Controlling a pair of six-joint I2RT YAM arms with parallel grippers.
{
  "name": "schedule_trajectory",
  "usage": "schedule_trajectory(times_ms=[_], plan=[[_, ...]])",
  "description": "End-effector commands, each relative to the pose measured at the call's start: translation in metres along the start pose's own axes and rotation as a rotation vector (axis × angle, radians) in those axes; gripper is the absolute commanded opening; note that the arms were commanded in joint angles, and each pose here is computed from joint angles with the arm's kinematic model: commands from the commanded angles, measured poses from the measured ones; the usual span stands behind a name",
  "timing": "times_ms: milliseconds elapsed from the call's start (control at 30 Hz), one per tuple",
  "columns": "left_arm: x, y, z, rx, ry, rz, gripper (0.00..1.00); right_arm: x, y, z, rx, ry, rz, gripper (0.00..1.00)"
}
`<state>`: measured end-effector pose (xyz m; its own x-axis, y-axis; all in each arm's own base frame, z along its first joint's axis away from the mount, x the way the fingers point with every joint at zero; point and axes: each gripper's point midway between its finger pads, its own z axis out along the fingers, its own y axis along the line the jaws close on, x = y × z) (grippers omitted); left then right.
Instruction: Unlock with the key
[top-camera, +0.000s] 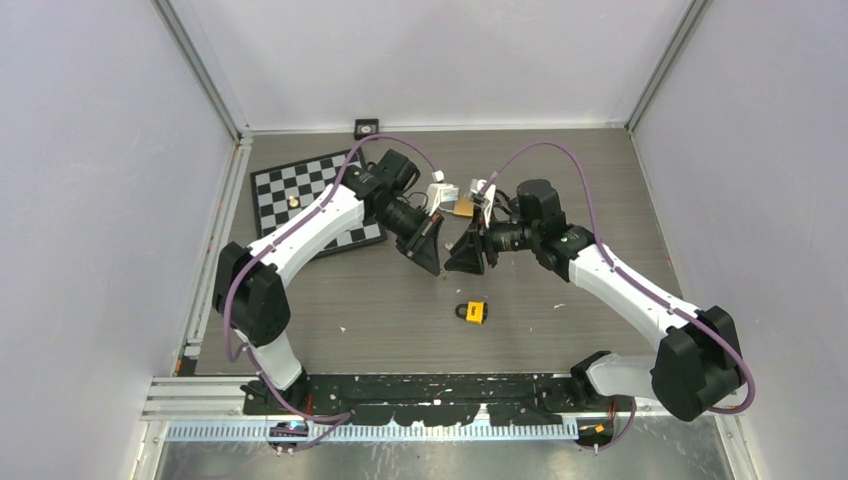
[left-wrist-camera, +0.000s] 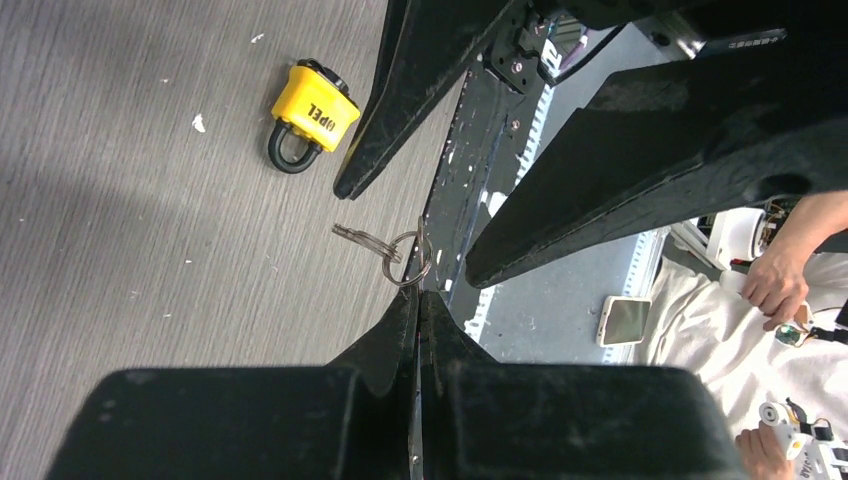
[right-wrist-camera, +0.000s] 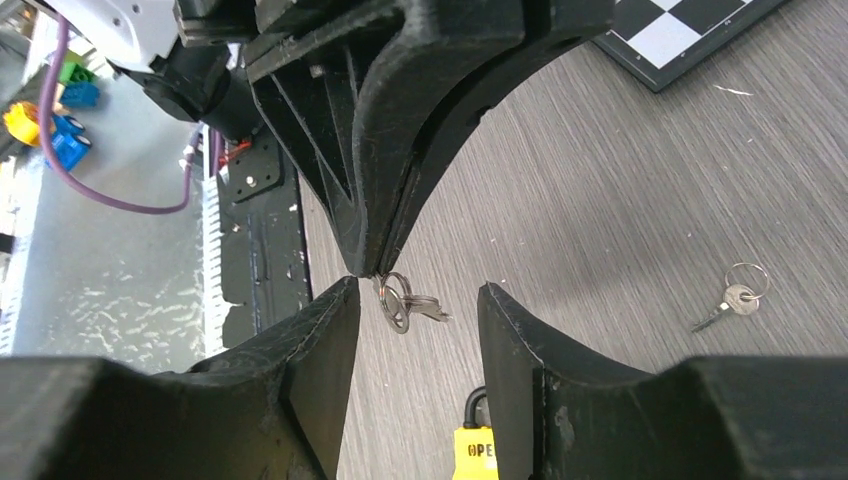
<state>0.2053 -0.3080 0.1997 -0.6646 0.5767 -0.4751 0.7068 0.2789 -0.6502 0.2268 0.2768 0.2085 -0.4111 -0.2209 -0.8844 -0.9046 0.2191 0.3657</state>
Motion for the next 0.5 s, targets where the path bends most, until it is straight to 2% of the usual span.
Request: schedule_trajectory(times_ms=[0,233,467], plan=[[-0.015,-0.011,-0.003,0.048,-0.042,0.024,0.00,0.003,-0.003,0.005,0.023,0.032,-0.087,0.51],[-0.014,-0.012,-0.003,0.056,-0.047,0.022,0.00,0.015,-0.007,0.013,0.058,0.090,-0.128,0.48],[-0.008,-0.010,0.000,0.056,-0.034,0.019,0.00,0.006,-0.018,0.013,0.130,0.071,-0.103,0.40]])
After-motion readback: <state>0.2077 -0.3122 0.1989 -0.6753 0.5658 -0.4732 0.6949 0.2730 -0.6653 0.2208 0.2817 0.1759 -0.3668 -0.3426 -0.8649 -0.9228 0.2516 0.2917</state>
